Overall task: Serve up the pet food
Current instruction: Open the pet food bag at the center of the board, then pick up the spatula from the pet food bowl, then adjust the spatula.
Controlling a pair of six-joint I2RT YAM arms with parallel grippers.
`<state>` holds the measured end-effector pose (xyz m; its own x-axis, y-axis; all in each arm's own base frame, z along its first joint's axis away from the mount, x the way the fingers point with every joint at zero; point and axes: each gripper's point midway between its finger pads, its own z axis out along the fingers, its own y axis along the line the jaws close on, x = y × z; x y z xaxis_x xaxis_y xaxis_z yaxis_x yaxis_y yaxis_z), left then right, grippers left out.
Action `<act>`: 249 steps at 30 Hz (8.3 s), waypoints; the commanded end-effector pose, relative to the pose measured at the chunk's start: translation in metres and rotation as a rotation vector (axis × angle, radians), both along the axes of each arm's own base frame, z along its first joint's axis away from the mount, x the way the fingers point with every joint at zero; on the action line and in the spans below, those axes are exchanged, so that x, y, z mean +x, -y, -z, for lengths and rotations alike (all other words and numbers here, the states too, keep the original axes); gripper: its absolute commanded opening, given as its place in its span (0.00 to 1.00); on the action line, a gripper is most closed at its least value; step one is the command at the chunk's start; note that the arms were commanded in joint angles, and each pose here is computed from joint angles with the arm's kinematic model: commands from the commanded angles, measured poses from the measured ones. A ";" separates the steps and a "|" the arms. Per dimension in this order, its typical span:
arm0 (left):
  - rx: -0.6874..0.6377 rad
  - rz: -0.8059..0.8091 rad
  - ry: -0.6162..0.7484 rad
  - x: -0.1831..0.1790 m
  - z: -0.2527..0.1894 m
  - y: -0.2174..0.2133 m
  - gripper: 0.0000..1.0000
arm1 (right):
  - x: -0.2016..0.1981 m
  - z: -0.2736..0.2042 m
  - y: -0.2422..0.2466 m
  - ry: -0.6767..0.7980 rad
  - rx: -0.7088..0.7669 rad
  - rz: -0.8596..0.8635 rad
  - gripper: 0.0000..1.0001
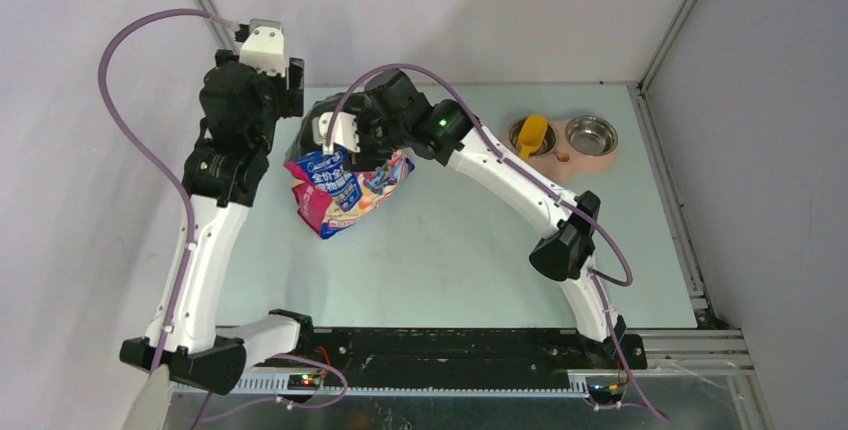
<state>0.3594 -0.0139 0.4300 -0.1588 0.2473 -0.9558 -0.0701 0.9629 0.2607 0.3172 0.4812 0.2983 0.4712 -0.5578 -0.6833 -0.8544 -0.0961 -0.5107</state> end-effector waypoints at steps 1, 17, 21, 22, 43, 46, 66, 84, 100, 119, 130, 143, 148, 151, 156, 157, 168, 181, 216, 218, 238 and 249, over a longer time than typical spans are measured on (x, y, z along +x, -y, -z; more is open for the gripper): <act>0.030 -0.038 0.072 -0.013 -0.012 -0.013 0.78 | 0.003 0.010 -0.003 -0.058 0.003 -0.004 0.62; 0.081 -0.072 0.035 -0.024 0.015 -0.027 0.79 | -0.050 -0.051 0.016 -0.316 0.158 -0.110 0.00; 0.077 -0.066 0.032 -0.024 0.018 -0.026 0.79 | -0.069 -0.069 0.024 -0.385 0.199 -0.170 0.00; 0.077 -0.063 0.030 -0.023 0.019 -0.026 0.79 | -0.071 -0.072 0.025 -0.400 0.207 -0.181 0.00; 0.066 -0.039 0.005 -0.033 0.026 -0.031 0.96 | -0.024 -0.066 -0.006 -0.294 0.274 0.038 0.84; 0.057 -0.057 0.013 -0.039 0.024 -0.039 0.97 | -0.015 -0.059 -0.016 -0.280 0.276 0.055 0.87; 0.037 -0.074 -0.004 -0.043 0.037 -0.051 0.97 | -0.066 -0.074 -0.024 -0.480 0.305 -0.100 0.00; 0.092 0.099 -0.049 -0.052 0.043 -0.027 1.00 | -0.012 -0.148 0.081 -0.263 0.411 0.196 0.90; 0.303 0.522 -0.214 -0.101 0.064 0.061 1.00 | 0.146 0.019 0.347 -0.174 0.479 1.400 0.96; 0.345 1.184 -0.472 -0.140 0.161 0.211 1.00 | 0.142 0.152 0.360 -0.575 0.378 1.581 0.86; 0.355 1.169 -0.533 -0.132 0.182 0.221 1.00 | 0.113 0.213 0.362 -0.629 0.237 1.621 0.76; 0.357 1.163 -0.536 -0.134 0.184 0.221 1.00 | 0.109 0.224 0.343 -0.591 0.186 1.597 0.72; 0.357 1.166 -0.543 -0.134 0.186 0.221 1.00 | 0.108 0.225 0.343 -0.586 0.174 1.591 0.66; 0.357 1.166 -0.540 -0.135 0.185 0.221 1.00 | 0.108 0.227 0.346 -0.585 0.164 1.597 0.60; 0.362 1.156 -0.528 -0.133 0.184 0.220 1.00 | 0.107 0.230 0.356 -0.571 0.139 1.619 0.58; 0.364 1.148 -0.526 -0.132 0.184 0.220 1.00 | 0.108 0.231 0.358 -0.567 0.136 1.624 0.58; 0.385 1.094 -0.522 -0.122 0.183 0.215 1.00 | 0.105 0.238 0.362 -0.613 0.113 1.604 0.48; 0.347 0.850 -0.356 -0.090 0.141 0.196 1.00 | 0.109 0.220 0.367 -0.560 0.129 1.589 0.18; -0.468 1.198 -0.522 -0.100 0.049 0.273 1.00 | -0.003 0.013 0.316 0.078 0.202 0.634 0.00; -0.500 1.189 -0.551 -0.097 0.054 0.276 1.00 | -0.007 0.014 0.314 0.106 0.188 0.619 0.00; -0.660 1.010 -0.623 -0.054 0.091 0.256 0.92 | -0.026 0.029 0.299 0.137 0.167 0.534 0.00; -0.706 1.038 -0.683 -0.054 0.108 0.264 0.71 | -0.030 0.038 0.280 0.127 0.146 0.497 0.00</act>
